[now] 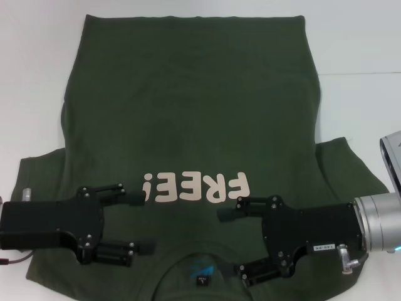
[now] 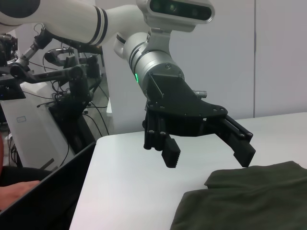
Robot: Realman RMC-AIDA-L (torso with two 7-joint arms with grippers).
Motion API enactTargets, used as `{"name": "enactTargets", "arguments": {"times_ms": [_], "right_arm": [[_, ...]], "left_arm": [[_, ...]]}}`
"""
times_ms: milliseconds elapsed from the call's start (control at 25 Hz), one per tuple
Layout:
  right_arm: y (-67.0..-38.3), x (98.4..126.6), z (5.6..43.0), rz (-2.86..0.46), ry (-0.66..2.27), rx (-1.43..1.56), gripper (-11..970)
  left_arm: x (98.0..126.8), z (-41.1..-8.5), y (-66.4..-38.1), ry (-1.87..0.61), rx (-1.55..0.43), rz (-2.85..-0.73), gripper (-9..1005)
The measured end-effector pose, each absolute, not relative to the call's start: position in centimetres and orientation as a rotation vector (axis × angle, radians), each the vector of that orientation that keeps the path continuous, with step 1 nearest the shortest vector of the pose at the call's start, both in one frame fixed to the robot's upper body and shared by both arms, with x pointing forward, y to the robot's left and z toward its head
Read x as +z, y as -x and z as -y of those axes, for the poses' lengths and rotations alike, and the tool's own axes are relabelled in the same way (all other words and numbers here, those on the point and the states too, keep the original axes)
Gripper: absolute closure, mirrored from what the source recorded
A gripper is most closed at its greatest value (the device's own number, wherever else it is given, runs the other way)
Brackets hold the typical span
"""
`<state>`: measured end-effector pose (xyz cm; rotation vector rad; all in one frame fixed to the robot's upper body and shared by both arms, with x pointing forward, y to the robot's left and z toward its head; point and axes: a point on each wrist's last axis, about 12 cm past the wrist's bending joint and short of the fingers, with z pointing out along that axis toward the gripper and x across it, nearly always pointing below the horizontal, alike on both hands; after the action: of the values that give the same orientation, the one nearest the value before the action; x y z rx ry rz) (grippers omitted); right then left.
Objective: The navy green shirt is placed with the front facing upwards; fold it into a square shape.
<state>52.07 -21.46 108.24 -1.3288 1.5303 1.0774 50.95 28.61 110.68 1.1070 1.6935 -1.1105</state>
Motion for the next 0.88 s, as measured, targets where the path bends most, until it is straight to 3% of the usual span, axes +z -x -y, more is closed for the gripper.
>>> {"name": "enactTargets", "arguments": {"times_ms": [600,880], "right_arm": [[-52.1,108.2,21.5,-1.537,1.323,1.078,42],[-53.8,108.7,22.2,-1.640,1.237,1.009,43]], "left_arm": [[110.7,-28.4,-51.2,-1.105,-1.114,-1.693,62],[110.8,-28.3,-51.5,-1.108,-1.103,-1.693,63]]}}
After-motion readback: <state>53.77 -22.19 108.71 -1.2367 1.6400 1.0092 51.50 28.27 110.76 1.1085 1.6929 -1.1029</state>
